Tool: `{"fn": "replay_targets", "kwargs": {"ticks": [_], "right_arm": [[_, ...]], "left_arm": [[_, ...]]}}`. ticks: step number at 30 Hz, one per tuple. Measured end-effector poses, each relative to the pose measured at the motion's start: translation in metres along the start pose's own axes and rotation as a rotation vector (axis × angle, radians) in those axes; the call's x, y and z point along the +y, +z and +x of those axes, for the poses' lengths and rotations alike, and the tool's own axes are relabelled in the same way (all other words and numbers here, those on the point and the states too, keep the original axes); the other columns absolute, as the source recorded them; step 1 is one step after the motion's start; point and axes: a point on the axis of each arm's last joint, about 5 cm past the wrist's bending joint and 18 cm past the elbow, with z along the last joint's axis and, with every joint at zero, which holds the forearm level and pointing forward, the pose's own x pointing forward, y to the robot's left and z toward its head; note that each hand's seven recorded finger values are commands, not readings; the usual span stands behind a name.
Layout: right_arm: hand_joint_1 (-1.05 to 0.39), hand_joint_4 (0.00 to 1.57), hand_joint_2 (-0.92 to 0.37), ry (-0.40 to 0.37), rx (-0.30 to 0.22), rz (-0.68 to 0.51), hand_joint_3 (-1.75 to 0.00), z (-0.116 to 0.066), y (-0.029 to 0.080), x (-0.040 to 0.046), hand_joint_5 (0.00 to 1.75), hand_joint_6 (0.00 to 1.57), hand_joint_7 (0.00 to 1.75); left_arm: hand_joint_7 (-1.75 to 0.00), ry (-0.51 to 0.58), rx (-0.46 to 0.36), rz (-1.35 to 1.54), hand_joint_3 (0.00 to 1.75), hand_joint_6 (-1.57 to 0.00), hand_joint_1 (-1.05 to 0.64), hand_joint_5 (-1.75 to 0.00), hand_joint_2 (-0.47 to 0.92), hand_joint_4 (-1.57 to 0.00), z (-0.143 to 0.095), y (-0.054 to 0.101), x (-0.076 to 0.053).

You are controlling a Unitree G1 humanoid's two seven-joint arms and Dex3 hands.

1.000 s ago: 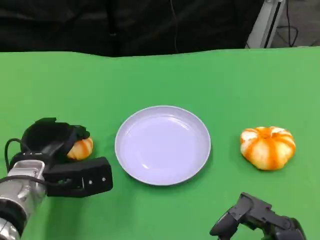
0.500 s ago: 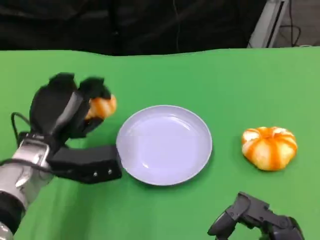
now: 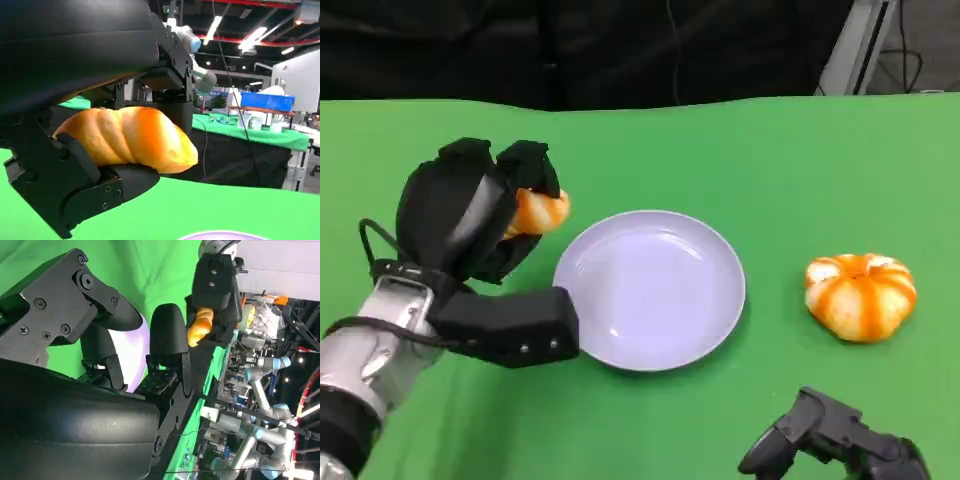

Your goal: Grasp the bread from the table and place it into the plate.

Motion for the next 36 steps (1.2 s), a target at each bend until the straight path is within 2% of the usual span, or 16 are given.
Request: {"fn": "replay_targets", "kwargs": {"ticks": [3, 5, 15, 19, 22, 30, 32, 36], "right_arm": [[-0.09, 0.69, -0.36, 0.005, -0.004, -0.003, -1.25, 0.001, 0.0, -0.0006, 1.59, 0.76, 1.31], [-0.09, 0.69, -0.37, 0.005, -0.005, -0.002, -1.25, 0.001, 0.0, -0.0007, 1.59, 0.76, 1.3], [-0.1, 0.7, -0.36, 0.006, 0.001, -0.005, -1.25, -0.001, 0.0, -0.0019, 1.59, 0.77, 1.29], [-0.11, 0.7, -0.36, 0.008, -0.002, -0.004, -1.25, 0.0, 0.0, -0.0013, 1.58, 0.78, 1.29], [-0.11, 0.71, -0.36, 0.008, -0.003, -0.004, -1.26, 0.0, 0.0, -0.0011, 1.58, 0.78, 1.28], [-0.11, 0.71, -0.36, 0.007, -0.001, -0.004, -1.26, 0.0, 0.0, -0.0012, 1.57, 0.78, 1.28], [-0.12, 0.71, -0.36, 0.007, -0.001, -0.005, -1.26, 0.0, 0.0, -0.0011, 1.58, 0.78, 1.28], [-0.13, 0.71, -0.36, 0.008, -0.002, -0.005, -1.25, 0.0, 0.0, -0.0009, 1.58, 0.78, 1.28]], "left_arm": [[-1.75, 0.037, -0.088, -0.126, 1.5, -0.74, -0.17, -1.75, 0.22, -0.98, 0.008, 0.028, -0.005], [-1.75, 0.035, -0.12, -0.158, 1.5, -0.74, -0.17, -1.75, 0.22, -0.98, 0.01, 0.038, -0.007], [-1.74, 0.023, -0.096, -0.159, 1.49, -0.74, -0.18, -1.75, 0.2, -0.98, 0.007, 0.036, -0.007], [-1.74, -0.052, -0.144, -0.195, 1.48, -0.74, -0.19, -1.75, 0.2, -0.98, 0.006, 0.056, -0.023], [-1.75, -0.063, -0.166, -0.216, 1.47, -0.74, -0.19, -1.75, 0.2, -0.98, 0.007, 0.066, -0.027], [-1.75, -0.063, -0.163, -0.208, 1.46, -0.74, -0.19, -1.75, 0.21, -0.98, 0.007, 0.063, -0.026], [-1.75, -0.068, -0.163, -0.208, 1.41, -0.72, -0.19, -1.75, 0.23, -0.96, 0.007, 0.064, -0.027], [-1.7, -0.17, -0.153, -0.208, 1.32, -0.72, -0.18, -1.75, 0.27, -0.93, 0.004, 0.064, -0.034]]}}
